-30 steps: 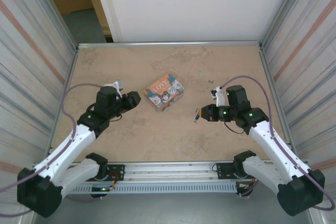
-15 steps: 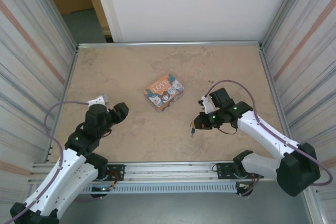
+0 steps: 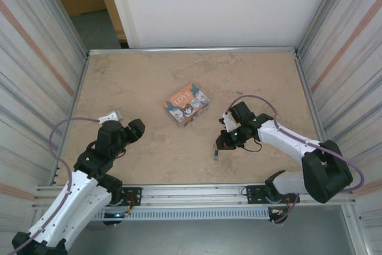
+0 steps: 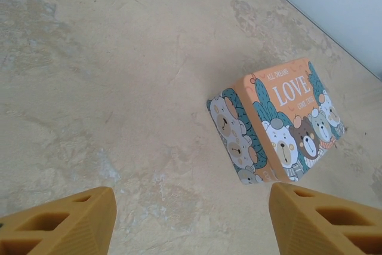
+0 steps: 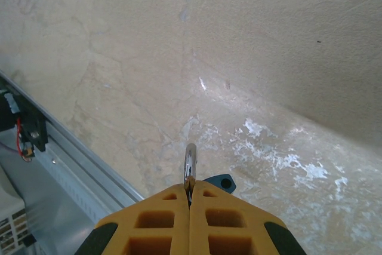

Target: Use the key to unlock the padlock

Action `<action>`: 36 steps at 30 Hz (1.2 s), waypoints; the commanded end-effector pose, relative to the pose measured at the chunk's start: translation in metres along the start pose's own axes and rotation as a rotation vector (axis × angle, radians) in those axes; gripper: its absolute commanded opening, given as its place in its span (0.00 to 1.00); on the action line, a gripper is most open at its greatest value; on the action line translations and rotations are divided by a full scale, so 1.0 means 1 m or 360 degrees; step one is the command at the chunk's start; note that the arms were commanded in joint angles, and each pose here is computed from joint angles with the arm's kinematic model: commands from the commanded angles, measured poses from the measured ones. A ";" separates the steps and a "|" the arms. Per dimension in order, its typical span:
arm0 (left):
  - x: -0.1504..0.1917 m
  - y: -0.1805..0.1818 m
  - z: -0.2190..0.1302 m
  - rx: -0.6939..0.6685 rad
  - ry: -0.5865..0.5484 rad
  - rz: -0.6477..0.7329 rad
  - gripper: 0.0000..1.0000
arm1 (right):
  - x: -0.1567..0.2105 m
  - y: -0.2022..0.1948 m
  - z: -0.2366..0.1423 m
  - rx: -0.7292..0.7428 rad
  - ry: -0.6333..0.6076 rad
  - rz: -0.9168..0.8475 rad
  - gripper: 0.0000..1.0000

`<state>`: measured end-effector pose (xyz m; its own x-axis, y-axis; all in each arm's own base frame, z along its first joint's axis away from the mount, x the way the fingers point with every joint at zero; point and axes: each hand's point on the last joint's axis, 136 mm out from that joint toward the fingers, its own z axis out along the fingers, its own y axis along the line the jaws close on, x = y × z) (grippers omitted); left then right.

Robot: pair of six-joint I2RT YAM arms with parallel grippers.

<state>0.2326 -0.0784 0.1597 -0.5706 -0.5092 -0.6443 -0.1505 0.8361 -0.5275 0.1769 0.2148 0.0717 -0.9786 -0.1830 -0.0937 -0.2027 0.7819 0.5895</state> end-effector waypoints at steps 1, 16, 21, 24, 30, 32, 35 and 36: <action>-0.002 0.010 0.001 -0.0065 -0.0036 -0.0013 0.69 | 0.004 0.000 0.010 -0.0033 0.0058 -0.0031 0.00; 0.000 0.015 0.006 -0.0106 -0.0035 -0.0008 0.72 | -0.001 -0.002 0.039 -0.0054 0.0190 -0.0010 0.00; 0.001 0.016 0.008 -0.0115 -0.0027 -0.0007 0.72 | -0.002 -0.003 0.045 -0.0055 0.0205 -0.0007 0.00; 0.001 0.016 0.009 -0.0116 -0.0026 -0.0007 0.73 | -0.001 -0.004 0.047 -0.0054 0.0217 -0.0003 0.00; 0.001 0.016 0.009 -0.0122 -0.0025 -0.0010 0.72 | -0.001 -0.006 0.050 -0.0043 0.0225 0.0008 0.00; 0.001 0.017 0.009 -0.0124 -0.0026 -0.0011 0.73 | -0.001 -0.007 0.051 -0.0040 0.0229 0.0013 0.00; 0.001 0.017 0.009 -0.0124 -0.0025 -0.0011 0.73 | -0.001 -0.008 0.052 -0.0027 0.0231 0.0020 0.00; 0.001 0.017 0.009 -0.0122 -0.0023 -0.0012 0.73 | -0.001 -0.010 0.052 -0.0016 0.0228 0.0027 0.00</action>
<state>0.2344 -0.0731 0.1467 -0.5795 -0.5017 -0.6422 -0.1908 0.8496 -0.4916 0.1766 0.2372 0.0262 -0.9712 -0.2348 0.0396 -0.1624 0.7749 0.6109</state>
